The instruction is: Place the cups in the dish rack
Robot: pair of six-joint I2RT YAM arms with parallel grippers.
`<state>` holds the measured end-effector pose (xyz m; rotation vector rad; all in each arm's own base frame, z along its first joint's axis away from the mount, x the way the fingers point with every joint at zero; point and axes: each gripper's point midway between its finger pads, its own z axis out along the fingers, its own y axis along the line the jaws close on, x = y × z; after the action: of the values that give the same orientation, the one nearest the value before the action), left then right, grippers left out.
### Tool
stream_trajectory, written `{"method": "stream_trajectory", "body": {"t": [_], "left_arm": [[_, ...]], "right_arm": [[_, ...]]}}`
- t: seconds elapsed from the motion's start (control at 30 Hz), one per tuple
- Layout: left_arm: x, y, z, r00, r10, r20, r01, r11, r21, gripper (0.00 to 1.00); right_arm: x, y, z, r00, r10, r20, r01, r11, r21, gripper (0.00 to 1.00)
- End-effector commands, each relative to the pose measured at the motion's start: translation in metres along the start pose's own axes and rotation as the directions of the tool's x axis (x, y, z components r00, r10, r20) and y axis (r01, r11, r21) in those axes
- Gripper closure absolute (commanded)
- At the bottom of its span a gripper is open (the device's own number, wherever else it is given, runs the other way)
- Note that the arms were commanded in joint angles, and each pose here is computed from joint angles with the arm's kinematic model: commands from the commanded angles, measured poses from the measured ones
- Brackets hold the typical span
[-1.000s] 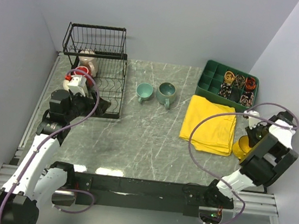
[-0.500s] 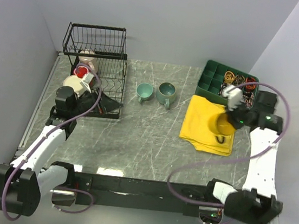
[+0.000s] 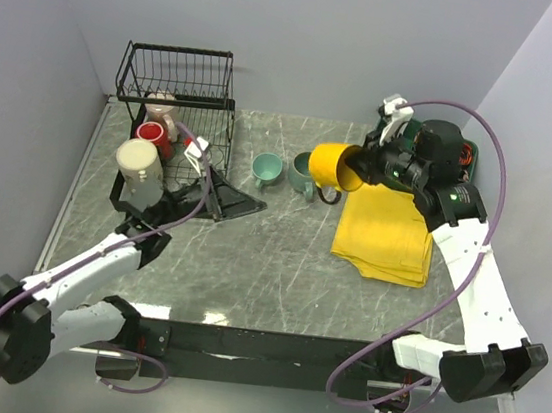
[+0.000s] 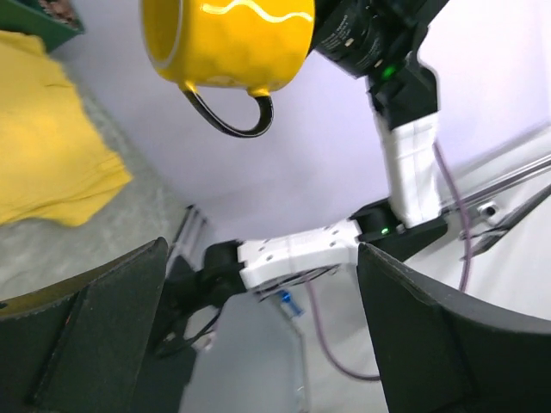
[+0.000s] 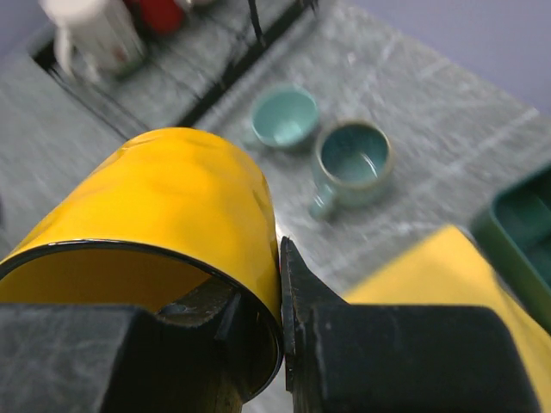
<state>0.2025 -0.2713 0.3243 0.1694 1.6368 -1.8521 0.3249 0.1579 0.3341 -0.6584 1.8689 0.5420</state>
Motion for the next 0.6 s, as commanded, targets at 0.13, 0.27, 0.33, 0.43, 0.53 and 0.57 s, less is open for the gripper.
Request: {"method": "stream_trajectory", "body": {"t": [0.13, 0.27, 0.33, 0.43, 0.53, 0.57], "left_arm": [[-0.016, -0.045, 0.04, 0.975, -0.166, 0.149, 0.135, 0.971, 0.2, 0.04], [-0.018, -0.054, 0.061, 0.966, -0.203, 0.158, 0.161, 0.956, 0.244, 0.02], [-0.014, -0.055, 0.071, 0.965, -0.223, 0.138, 0.181, 0.947, 0.267, 0.03], [-0.014, -0.06, 0.081, 0.96, -0.254, 0.115, 0.208, 0.928, 0.31, 0.08], [-0.01, -0.061, 0.091, 0.957, -0.276, 0.085, 0.235, 0.916, 0.325, 0.12], [-0.01, -0.06, 0.096, 0.957, -0.279, 0.08, 0.239, 0.915, 0.325, 0.14]], "right_arm": [[-0.085, 0.051, -0.01, 0.901, 0.264, 0.344, -0.192, 0.955, -0.228, 1.0], [-0.076, 0.069, -0.006, 0.903, 0.285, 0.322, -0.179, 0.93, -0.322, 1.0], [-0.071, 0.079, -0.004, 0.907, 0.276, 0.319, -0.156, 0.922, -0.354, 1.0], [-0.062, 0.087, -0.004, 0.914, 0.26, 0.312, -0.127, 0.913, -0.389, 1.0], [-0.056, 0.092, -0.005, 0.916, 0.248, 0.315, -0.104, 0.906, -0.41, 1.0], [-0.054, 0.093, -0.006, 0.916, 0.243, 0.32, -0.094, 0.905, -0.416, 1.0]]}}
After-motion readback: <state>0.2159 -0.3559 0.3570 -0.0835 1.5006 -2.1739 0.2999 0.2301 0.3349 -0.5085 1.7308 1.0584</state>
